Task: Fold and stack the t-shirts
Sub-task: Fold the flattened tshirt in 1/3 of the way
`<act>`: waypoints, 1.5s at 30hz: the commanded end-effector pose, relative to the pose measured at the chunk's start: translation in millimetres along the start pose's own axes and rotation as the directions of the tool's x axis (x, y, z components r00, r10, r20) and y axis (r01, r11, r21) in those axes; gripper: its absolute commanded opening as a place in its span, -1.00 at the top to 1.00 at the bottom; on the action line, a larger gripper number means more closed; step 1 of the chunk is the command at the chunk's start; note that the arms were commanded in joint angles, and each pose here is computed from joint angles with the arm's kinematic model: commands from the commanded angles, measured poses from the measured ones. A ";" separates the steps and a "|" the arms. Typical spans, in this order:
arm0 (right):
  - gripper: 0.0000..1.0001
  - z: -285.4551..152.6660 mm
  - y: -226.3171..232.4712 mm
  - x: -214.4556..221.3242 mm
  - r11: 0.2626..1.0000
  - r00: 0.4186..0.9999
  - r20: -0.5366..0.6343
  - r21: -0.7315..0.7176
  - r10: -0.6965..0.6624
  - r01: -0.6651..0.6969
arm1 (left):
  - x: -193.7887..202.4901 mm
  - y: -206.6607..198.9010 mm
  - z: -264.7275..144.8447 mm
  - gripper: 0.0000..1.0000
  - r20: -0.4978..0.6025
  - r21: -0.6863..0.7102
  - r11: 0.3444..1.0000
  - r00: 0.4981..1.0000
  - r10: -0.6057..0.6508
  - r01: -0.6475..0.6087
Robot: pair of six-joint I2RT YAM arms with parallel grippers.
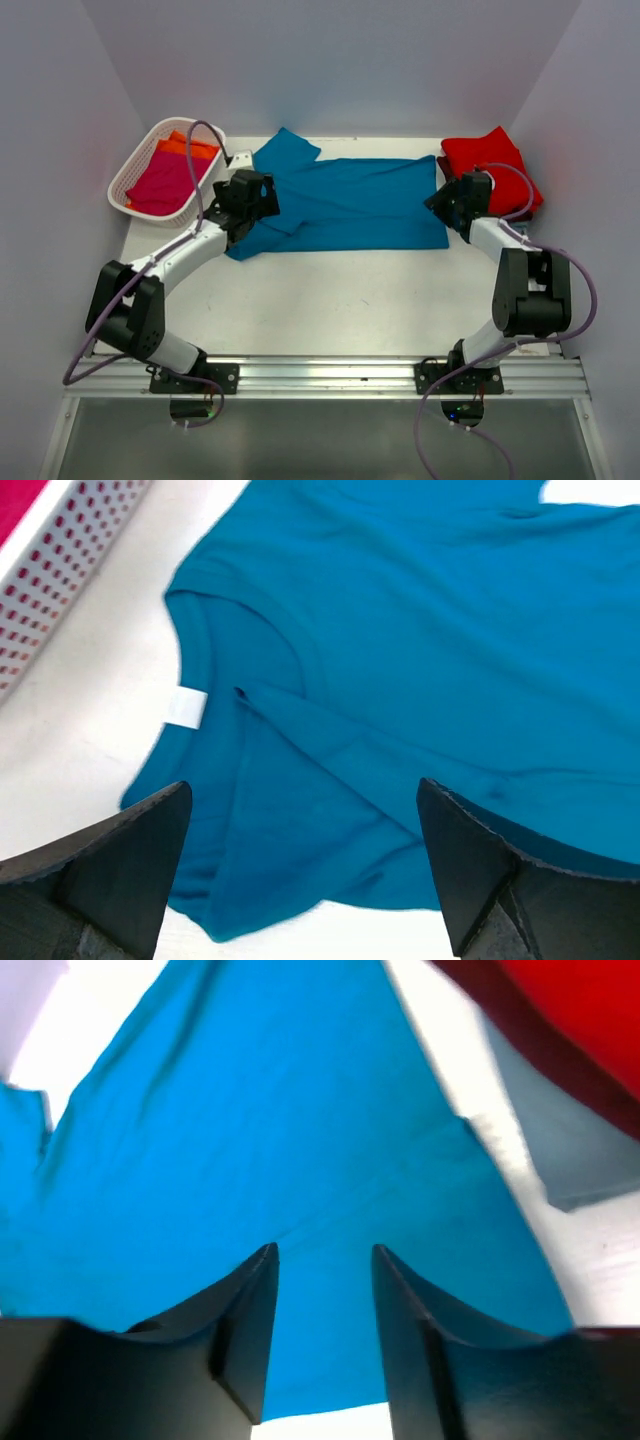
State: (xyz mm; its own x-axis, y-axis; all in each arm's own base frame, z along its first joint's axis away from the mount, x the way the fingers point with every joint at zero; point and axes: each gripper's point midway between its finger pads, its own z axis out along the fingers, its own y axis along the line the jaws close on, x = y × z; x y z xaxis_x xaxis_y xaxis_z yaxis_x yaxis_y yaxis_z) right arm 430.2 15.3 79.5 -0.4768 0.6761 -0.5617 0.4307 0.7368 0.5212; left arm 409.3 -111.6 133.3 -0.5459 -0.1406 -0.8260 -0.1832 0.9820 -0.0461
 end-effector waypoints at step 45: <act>1.00 -53.3 -83.2 129.9 0.839 0.830 -0.490 0.306 -0.266 0.450 | 197.1 54.8 -60.1 1.00 -0.523 -0.072 0.993 0.845 -0.113 0.088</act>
State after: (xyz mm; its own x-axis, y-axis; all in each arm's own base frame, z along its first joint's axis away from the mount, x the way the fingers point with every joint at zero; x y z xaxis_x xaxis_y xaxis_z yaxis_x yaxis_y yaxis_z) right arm 352.1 58.1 14.5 -0.8114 0.3950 -0.4307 0.3748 0.9172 0.1352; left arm 298.1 -113.2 16.4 -0.7833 -0.3025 -0.5431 -0.2500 0.9532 -0.1702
